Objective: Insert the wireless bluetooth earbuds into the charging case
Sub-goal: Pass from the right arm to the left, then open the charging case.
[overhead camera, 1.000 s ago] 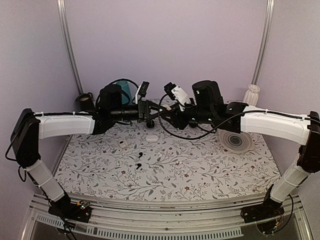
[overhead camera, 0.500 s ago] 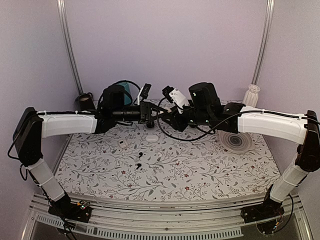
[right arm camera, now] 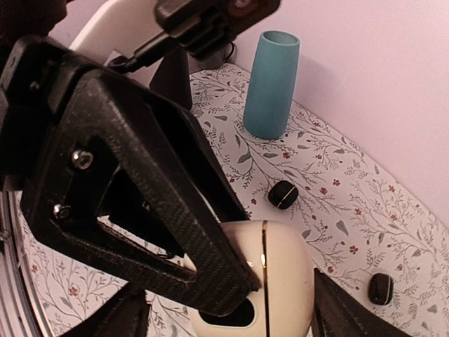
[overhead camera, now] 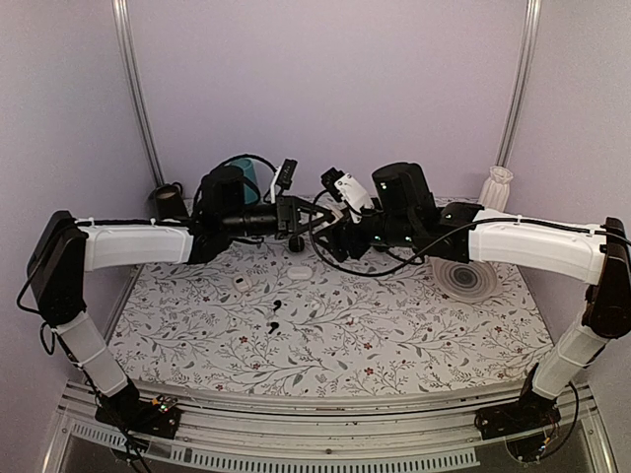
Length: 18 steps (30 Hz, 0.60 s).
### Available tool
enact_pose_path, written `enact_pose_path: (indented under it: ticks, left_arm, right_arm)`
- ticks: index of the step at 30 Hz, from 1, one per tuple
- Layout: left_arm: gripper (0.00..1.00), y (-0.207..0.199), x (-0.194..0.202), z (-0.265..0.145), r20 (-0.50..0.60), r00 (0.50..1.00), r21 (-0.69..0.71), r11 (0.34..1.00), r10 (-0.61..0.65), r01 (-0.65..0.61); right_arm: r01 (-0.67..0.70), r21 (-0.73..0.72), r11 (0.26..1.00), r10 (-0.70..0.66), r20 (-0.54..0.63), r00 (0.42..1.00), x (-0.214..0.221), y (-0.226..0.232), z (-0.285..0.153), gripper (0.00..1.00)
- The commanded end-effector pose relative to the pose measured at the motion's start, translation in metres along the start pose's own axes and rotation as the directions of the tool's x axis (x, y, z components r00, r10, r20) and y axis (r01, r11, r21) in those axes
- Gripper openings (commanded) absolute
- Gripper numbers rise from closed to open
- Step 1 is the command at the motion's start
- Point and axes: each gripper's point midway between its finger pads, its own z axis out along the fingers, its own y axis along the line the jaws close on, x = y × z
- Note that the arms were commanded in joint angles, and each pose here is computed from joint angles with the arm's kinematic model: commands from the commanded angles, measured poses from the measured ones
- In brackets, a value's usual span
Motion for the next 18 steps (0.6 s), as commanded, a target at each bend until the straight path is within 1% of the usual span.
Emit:
enact_pose_path:
  ticks: [1,3,5,11,13,18]
  left_arm:
    - [0.00,-0.011,-0.025,-0.003,0.075,0.996,0.031,0.998,0.053,-0.056]
    - [0.00,-0.012,-0.031,-0.005,0.088,0.994,0.030,0.998,0.060,-0.063]
    - [0.00,-0.014,-0.034,-0.005,0.096,0.993,0.030,0.997,0.067,-0.070]
    - [0.00,-0.015,-0.039,-0.012,0.120,0.989,0.015,0.996,0.086,-0.088]
    - [0.00,-0.013,-0.039,-0.015,0.127,0.988,0.003,0.996,0.088,-0.089]
    - [0.00,-0.015,-0.043,-0.021,0.152,0.982,0.005,0.993,0.112,-0.114]
  right_arm:
    - [-0.035,-0.028,0.999,0.036,0.037,0.999,-0.012,0.004,-0.010,0.88]
    - [-0.045,-0.034,0.998,0.046,0.037,0.998,-0.013,0.005,-0.011,0.96]
    - [-0.058,-0.038,0.998,0.059,0.039,0.997,-0.013,0.005,-0.013,1.00]
    - [-0.084,-0.059,0.995,0.087,0.065,0.994,-0.017,0.005,-0.022,0.99]
    - [-0.117,-0.077,0.990,0.123,0.076,0.989,-0.019,0.006,-0.026,0.99]
    - [-0.143,-0.129,0.981,0.156,0.099,0.983,-0.027,0.007,-0.033,0.99]
